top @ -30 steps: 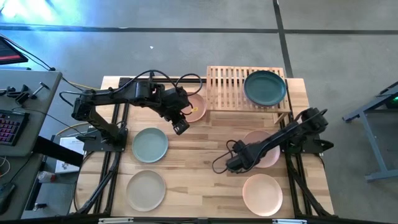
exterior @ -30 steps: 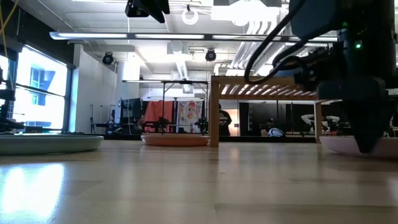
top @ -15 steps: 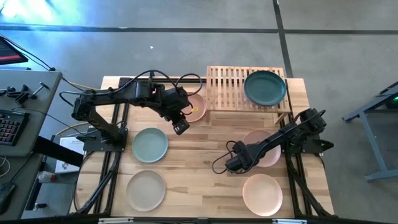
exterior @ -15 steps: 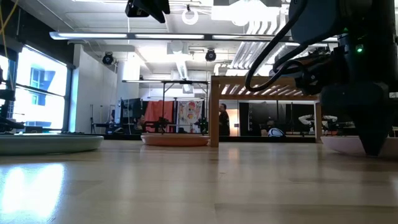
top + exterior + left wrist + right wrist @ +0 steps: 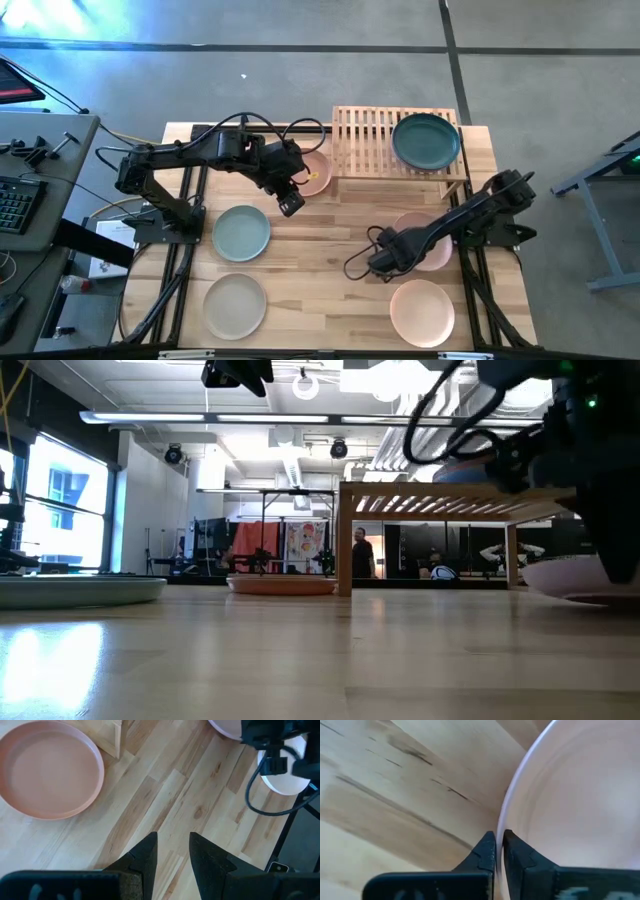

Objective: Place and stack plates onto a shelf
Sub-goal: Stack the pink plate on the dark green plate on the shelf

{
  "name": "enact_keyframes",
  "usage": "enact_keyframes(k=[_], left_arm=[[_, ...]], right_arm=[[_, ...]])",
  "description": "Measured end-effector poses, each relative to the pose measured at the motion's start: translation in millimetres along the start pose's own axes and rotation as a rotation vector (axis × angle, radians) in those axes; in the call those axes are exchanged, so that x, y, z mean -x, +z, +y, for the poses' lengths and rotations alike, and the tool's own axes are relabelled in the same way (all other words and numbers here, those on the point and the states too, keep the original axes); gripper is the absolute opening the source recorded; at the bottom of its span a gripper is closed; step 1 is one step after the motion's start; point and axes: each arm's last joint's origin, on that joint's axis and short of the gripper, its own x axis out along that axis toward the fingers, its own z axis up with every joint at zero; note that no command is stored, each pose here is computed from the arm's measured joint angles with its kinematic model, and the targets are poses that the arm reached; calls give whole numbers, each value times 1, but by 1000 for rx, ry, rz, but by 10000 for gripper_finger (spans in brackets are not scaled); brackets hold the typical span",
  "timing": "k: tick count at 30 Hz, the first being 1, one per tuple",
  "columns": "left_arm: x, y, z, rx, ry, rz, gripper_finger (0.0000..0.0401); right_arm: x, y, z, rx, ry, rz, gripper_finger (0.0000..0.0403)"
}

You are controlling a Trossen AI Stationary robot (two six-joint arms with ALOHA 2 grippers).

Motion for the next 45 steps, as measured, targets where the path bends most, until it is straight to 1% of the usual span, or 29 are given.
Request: enact_keyframes(k=[8, 17, 22, 25, 33, 41, 43, 45], left_arm=[[0, 0, 0, 0, 3, -3, 102], [0, 1, 1, 0, 33, -21, 102], [0, 1, 1, 0, 43, -27, 102], [0, 1, 1, 0, 43, -28, 102], [0, 1, 1, 0, 43, -28, 102], [0, 1, 1, -1, 44, -27, 102], [0, 1, 1, -2, 44, -27, 102], [0, 1, 1, -2, 44, -28, 102]], right_arm=[[33, -2, -12, 17, 146, -55, 0], [82, -5, -33, 76, 392, -224, 1], [103, -7, -43, 168, 514, -315, 1], [114, -8, -47, 247, 584, -373, 0], [137, -11, -59, 440, 697, -507, 0], [162, -15, -75, 552, 830, -675, 0], [169, -16, -81, 571, 849, -728, 0], [174, -16, -87, 586, 845, -796, 0]])
